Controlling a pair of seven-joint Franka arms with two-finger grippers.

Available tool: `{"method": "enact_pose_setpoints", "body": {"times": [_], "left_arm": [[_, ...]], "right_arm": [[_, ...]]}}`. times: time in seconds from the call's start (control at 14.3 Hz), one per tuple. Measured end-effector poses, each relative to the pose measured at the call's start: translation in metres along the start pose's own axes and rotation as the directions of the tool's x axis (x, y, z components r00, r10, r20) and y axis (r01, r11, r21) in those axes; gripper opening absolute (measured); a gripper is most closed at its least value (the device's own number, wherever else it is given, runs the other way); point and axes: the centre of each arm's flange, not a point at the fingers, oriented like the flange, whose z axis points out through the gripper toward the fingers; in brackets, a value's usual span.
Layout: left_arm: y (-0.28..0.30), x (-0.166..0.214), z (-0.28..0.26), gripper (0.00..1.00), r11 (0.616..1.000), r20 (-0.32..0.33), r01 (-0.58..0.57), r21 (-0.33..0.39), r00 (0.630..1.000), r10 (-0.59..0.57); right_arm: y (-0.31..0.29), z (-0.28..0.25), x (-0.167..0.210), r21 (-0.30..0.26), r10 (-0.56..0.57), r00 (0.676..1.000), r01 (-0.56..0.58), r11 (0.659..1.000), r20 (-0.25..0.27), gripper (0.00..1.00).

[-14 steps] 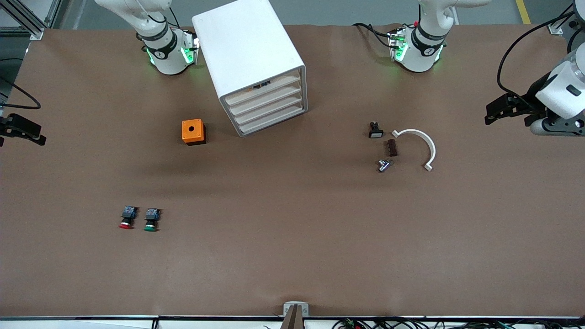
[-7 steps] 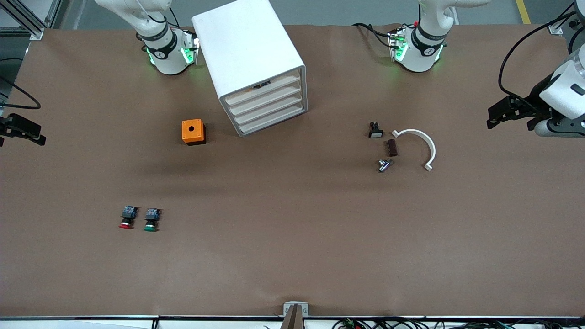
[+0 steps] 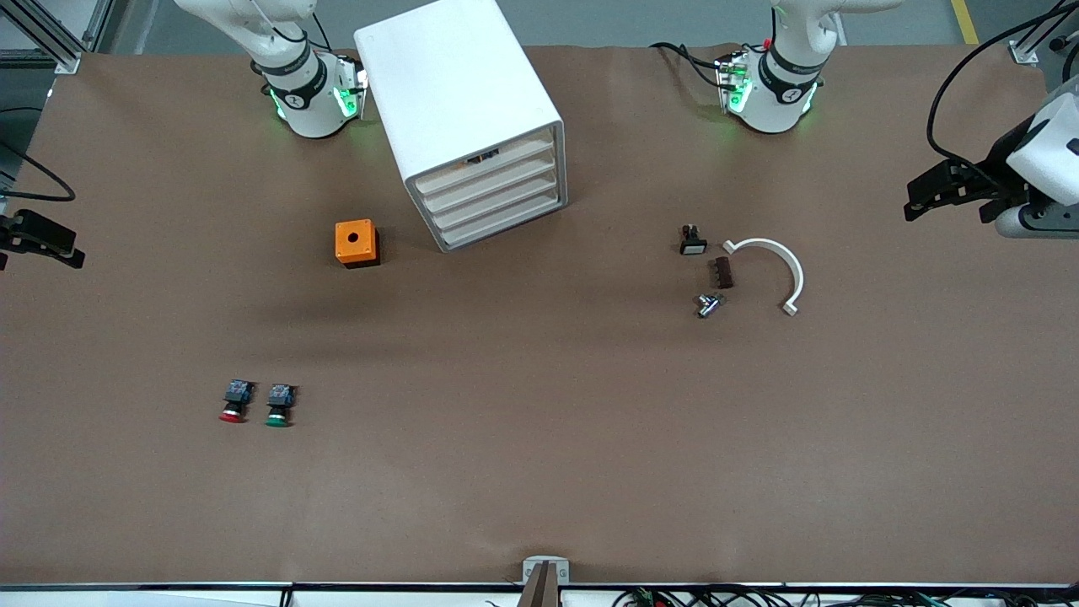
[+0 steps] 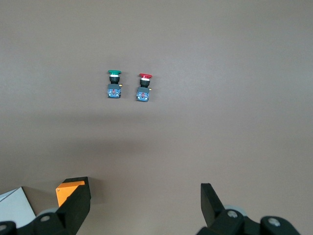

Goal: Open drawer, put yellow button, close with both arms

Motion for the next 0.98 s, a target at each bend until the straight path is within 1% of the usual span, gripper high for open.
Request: {"method": "enact_pose_setpoints", "body": {"times": [0.49,0.84,0.98], "left_arm": [[0.004,-0.001,-0.003,1.00,1.000,-0.001,-0.007,0.001,1.000,0.007],[0.006,-0.001,-0.004,1.00,1.000,-0.001,-0.009,0.001,1.000,0.009],[0.006,-0.001,-0.004,1.00,1.000,-0.002,-0.010,0.001,1.000,0.010]], "right_arm": [[0.000,-0.001,0.000,0.000,0.001,1.000,-0.001,1.000,-0.002,1.00],[0.000,-0.023,-0.009,-0.005,0.004,0.999,-0.004,1.000,-0.040,1.00],[-0.001,-0.025,-0.010,-0.005,0.004,0.999,-0.004,1.000,-0.043,1.00]]}}
